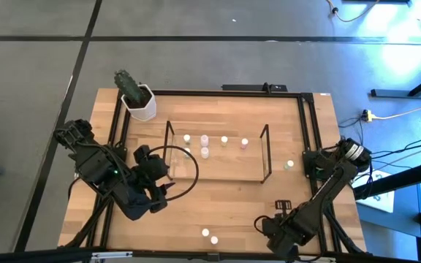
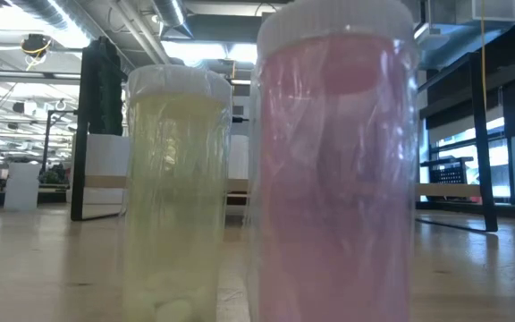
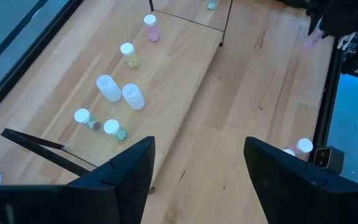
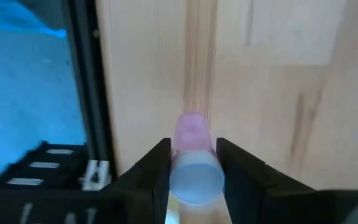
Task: Pick and place medicine bottles onto shelf by color
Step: Put the right pink pill bottle aligned with the other pink pill bottle on the shelf
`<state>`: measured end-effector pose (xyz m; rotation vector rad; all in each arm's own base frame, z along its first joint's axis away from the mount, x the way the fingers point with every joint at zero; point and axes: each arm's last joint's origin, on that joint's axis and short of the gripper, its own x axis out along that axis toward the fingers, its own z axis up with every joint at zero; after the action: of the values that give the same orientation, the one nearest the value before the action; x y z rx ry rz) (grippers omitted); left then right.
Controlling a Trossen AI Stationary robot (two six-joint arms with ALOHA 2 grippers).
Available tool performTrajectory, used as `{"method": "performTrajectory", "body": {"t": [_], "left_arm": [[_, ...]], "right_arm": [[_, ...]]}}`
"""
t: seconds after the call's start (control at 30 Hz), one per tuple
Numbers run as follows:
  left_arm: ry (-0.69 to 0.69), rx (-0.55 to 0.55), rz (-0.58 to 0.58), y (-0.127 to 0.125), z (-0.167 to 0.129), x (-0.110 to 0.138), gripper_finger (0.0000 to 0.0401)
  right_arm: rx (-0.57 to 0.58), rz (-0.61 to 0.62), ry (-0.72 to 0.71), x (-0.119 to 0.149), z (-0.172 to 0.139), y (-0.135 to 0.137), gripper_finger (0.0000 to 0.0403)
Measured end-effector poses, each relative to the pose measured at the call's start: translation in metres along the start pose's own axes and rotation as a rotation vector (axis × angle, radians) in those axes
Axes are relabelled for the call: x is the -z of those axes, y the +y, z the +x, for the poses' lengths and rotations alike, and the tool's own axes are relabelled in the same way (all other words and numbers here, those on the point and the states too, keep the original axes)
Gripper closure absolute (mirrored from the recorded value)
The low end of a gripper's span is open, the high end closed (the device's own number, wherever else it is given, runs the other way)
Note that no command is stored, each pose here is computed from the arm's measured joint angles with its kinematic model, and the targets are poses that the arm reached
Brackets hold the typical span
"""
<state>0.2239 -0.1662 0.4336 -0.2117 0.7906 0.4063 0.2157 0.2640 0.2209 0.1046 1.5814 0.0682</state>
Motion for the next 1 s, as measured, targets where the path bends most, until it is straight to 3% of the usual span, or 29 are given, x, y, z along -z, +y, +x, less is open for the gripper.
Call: {"method": "performTrajectory", "body": {"t": [0.3, 0.6, 0.77, 1.0], "left_arm": [[0.0, 0.0, 0.012, 0.0, 0.0, 0.0, 0.0161], [-0.002, -0.001, 0.012, 0.0, 0.0, 0.0, 0.0161], [-0.003, -0.002, 0.012, 0.0, 0.0, 0.0, 0.0161], [-0.022, -0.014, 0.008, 0.001, 0.0, -0.001, 0.0161]], "right_arm": [[-0.014, 0.101, -0.038, -0.028, -0.07, -0.011, 0.0284], [-0.052, 0.192, -0.151, -0.053, -0.139, -0.04, 0.0284], [-0.001, 0.255, -0.236, -0.068, -0.17, -0.075, 0.0284], [0.044, 0.16, -0.296, -0.097, -0.187, -0.133, 0.0284]]}}
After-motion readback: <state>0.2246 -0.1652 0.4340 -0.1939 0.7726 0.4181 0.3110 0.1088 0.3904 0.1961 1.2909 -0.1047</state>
